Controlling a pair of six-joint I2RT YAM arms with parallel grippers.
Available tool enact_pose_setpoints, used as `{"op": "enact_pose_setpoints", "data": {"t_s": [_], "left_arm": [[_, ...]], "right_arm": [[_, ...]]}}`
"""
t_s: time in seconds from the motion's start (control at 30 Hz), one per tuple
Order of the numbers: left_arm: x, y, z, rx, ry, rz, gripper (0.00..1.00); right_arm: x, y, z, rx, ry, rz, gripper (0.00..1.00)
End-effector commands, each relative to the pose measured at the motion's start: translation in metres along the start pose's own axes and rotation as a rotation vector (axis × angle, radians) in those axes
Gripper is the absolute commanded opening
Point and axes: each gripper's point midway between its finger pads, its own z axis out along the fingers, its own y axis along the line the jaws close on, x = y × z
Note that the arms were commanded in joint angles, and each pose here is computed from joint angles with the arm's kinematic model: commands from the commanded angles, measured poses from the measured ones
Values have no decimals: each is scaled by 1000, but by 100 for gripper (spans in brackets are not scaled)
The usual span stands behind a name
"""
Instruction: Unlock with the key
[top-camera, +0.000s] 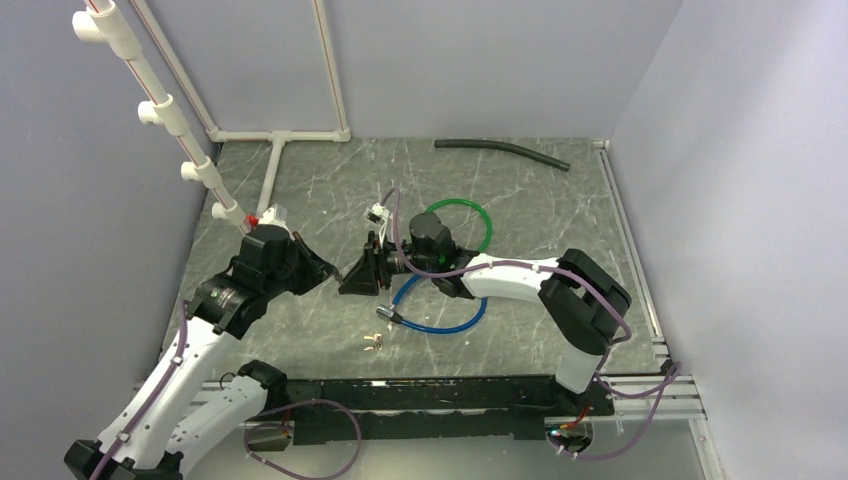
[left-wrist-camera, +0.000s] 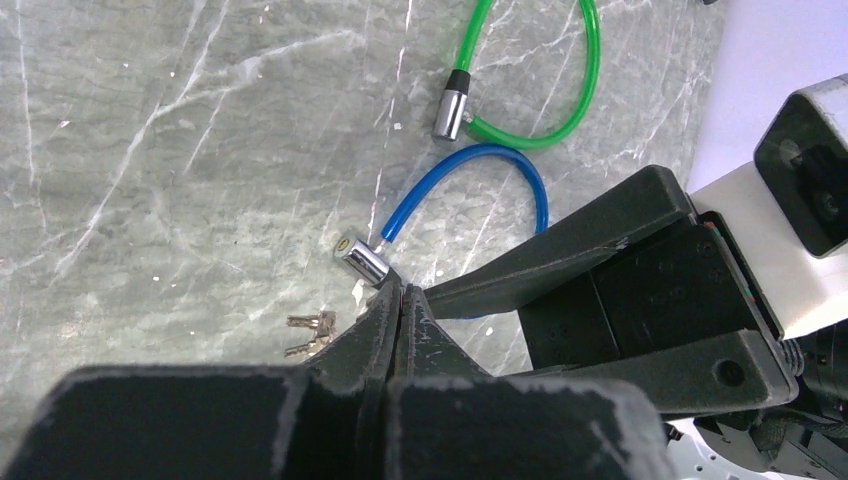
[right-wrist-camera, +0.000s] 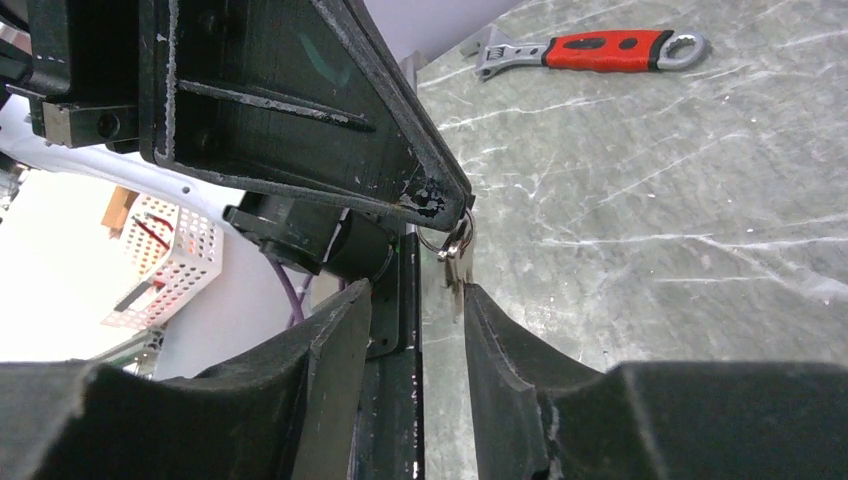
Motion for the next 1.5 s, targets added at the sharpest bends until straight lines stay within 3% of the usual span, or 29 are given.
{"op": "enact_pose_setpoints", "data": {"t_s": [0.0, 0.4, 0.77, 0.87, 1.07, 1.23, 1.27, 1.3, 1.4, 1.43, 1.47], "left_arm": [[-10, -16, -9, 59, -34, -8, 0], [-14, -11, -8, 37, -66, -26, 0], [-13, -12, -12, 55, -68, -44, 0], [-14, -12, -13, 55, -75, -48, 0], [-16, -9, -18, 47, -96, -58, 0], [-15, -2, -17, 21, -99, -56, 1], [-15, -1, -17, 13, -95, -44, 9], [-14, 1, -17, 5, -89, -21, 22], [-13, 9, -21, -35, -80, 41, 73], [-13, 10, -22, -36, -77, 65, 85], [-13, 10, -23, -37, -74, 89, 87]], "right_arm": [[-23, 16, 6, -64, -50, -60, 41], [-25, 11, 12, -47, -69, -37, 36], [-34, -7, 20, 34, -107, -25, 41], [-36, -7, 21, 37, -109, -32, 35], [-37, -5, 19, 40, -115, -40, 0], [-35, 0, 16, 23, -98, -47, 0], [-33, 2, 15, 24, -85, -46, 0], [-28, 1, 14, 36, -49, -31, 0], [-17, -5, 6, 120, 68, 7, 0], [-12, -11, 0, 167, 119, 32, 0], [-7, -16, -7, 209, 168, 61, 0]]}}
